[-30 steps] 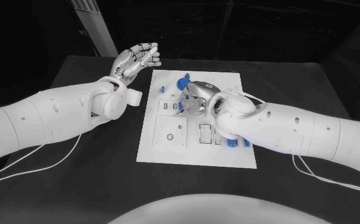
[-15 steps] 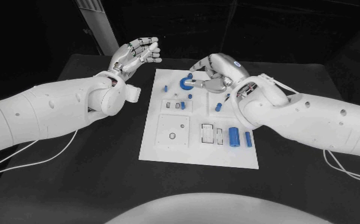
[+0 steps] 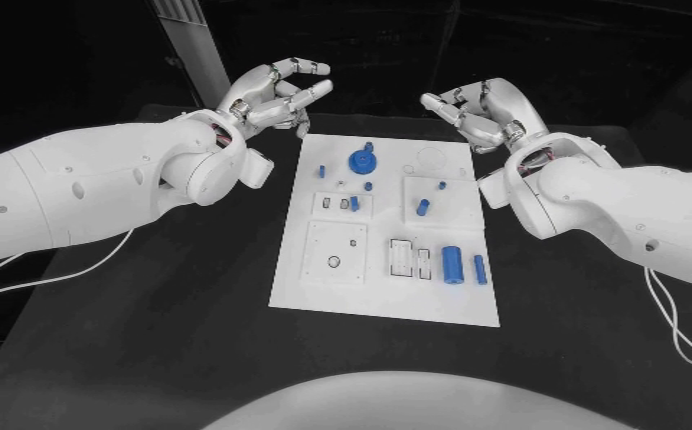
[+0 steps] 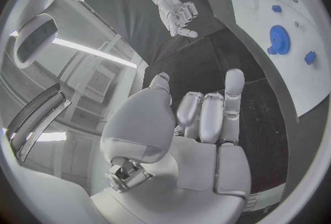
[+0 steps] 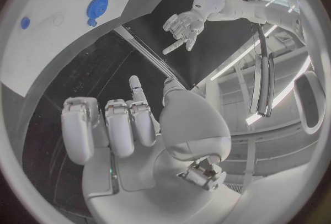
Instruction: Assemble the parts on the task board
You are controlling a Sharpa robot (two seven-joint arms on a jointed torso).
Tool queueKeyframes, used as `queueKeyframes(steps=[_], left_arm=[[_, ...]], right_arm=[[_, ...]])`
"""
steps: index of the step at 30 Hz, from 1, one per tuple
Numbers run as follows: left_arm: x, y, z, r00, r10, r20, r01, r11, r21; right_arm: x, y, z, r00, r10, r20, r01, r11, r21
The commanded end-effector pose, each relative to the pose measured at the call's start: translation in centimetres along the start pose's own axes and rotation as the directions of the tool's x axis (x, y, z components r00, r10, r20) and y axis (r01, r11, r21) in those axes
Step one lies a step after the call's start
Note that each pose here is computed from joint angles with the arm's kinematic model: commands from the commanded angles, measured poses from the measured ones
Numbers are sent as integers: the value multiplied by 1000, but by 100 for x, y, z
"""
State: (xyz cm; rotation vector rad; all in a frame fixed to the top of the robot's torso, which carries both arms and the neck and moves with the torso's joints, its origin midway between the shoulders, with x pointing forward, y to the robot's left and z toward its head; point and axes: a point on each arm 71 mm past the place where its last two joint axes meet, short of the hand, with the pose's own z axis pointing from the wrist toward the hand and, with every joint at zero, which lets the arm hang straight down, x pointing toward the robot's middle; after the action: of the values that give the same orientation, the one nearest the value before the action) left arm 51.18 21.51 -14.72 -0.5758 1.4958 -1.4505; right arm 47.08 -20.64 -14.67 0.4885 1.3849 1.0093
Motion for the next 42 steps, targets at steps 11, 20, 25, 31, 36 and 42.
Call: queueKeyframes(steps=[11,20,25,31,36,42], left_arm=[[270,149,-45,918,247,-311,-340,893,-294],[481,257,-35,827,265,-496,-484,785,-387],[549,315,10,804,260,-535,-520,742,-422],[647,386,72,776,245,-581,-562,687,-461],[704,430,104,758,233,-610,-588,648,-484],[751,468,143,748,229,-622,-607,613,-505]], right_arm=[[-94,-396,-160,965,258,-37,-248,952,178],[-58,-539,-210,962,266,-64,-244,941,236],[-34,-568,-211,961,266,-78,-239,937,255],[-4,-593,-215,962,258,-92,-225,936,271],[3,-601,-218,963,254,-93,-220,936,276],[-1,-609,-225,964,250,-89,-216,935,281]])
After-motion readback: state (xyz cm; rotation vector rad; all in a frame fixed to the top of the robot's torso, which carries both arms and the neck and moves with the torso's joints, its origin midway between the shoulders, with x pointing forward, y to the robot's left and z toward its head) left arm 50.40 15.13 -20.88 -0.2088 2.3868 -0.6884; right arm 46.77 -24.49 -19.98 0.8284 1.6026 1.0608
